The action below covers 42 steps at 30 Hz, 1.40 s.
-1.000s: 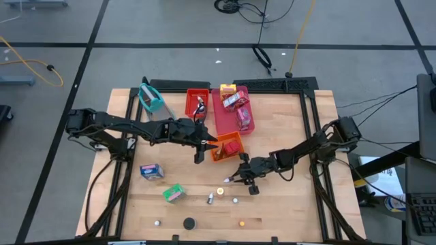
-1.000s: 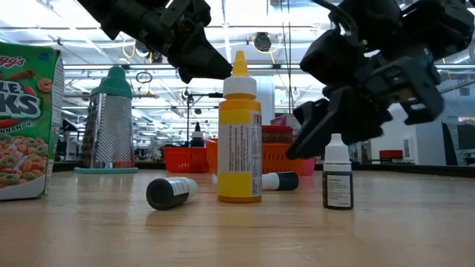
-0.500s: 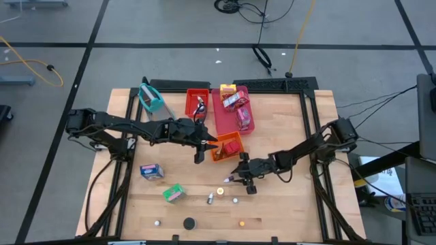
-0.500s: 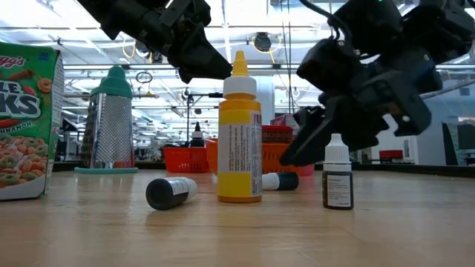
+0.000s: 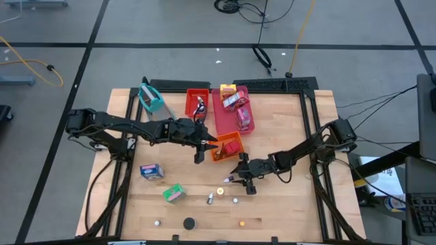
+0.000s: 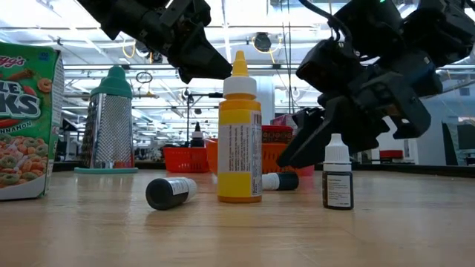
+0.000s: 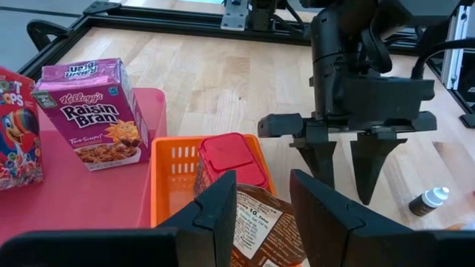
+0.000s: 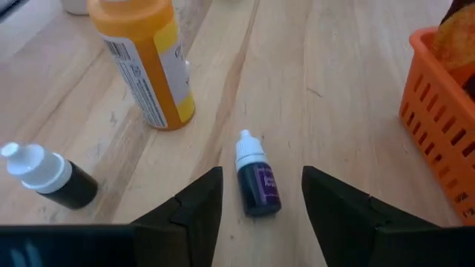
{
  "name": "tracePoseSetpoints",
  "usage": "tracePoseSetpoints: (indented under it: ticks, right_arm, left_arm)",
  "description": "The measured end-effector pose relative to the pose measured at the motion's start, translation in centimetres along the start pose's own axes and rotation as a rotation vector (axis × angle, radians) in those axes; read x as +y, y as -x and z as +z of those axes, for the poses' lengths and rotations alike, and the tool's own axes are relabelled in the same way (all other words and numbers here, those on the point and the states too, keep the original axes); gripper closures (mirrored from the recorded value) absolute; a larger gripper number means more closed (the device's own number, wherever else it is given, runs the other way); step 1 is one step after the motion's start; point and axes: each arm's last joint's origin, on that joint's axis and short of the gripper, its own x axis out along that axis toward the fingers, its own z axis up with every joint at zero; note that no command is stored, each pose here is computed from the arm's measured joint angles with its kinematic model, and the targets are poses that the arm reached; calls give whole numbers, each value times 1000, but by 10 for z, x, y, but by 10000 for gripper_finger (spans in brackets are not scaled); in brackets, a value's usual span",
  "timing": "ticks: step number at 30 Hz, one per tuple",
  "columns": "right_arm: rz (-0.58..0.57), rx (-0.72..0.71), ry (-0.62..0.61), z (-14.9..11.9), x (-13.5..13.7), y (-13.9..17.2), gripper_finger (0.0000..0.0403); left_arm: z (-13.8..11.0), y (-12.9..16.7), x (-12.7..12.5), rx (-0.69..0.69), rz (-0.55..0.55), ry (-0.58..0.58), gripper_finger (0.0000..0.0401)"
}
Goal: Pick & Place Kitchen Items
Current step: Put the purple food coloring bottle into the red bin
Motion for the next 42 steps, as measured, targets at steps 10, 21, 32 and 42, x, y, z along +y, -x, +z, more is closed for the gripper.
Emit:
tracePoseSetpoints:
  ticks: [10, 21, 32, 42]
  right_arm:
    - [4, 1, 0, -12, 0, -18, 229]
    - [0, 59, 3, -9, 1, -25, 323]
    - [-31, 77, -18, 18, 0, 10, 337]
    - [-138, -115, 59, 65, -6, 63, 341]
  left_arm:
    - [0, 0, 0, 0, 0, 0, 272]
    - [0, 0, 0, 0, 0, 0, 272]
    - [1, 0, 0, -8, -1, -1, 272]
    - [12, 1, -1, -126, -8, -6, 272]
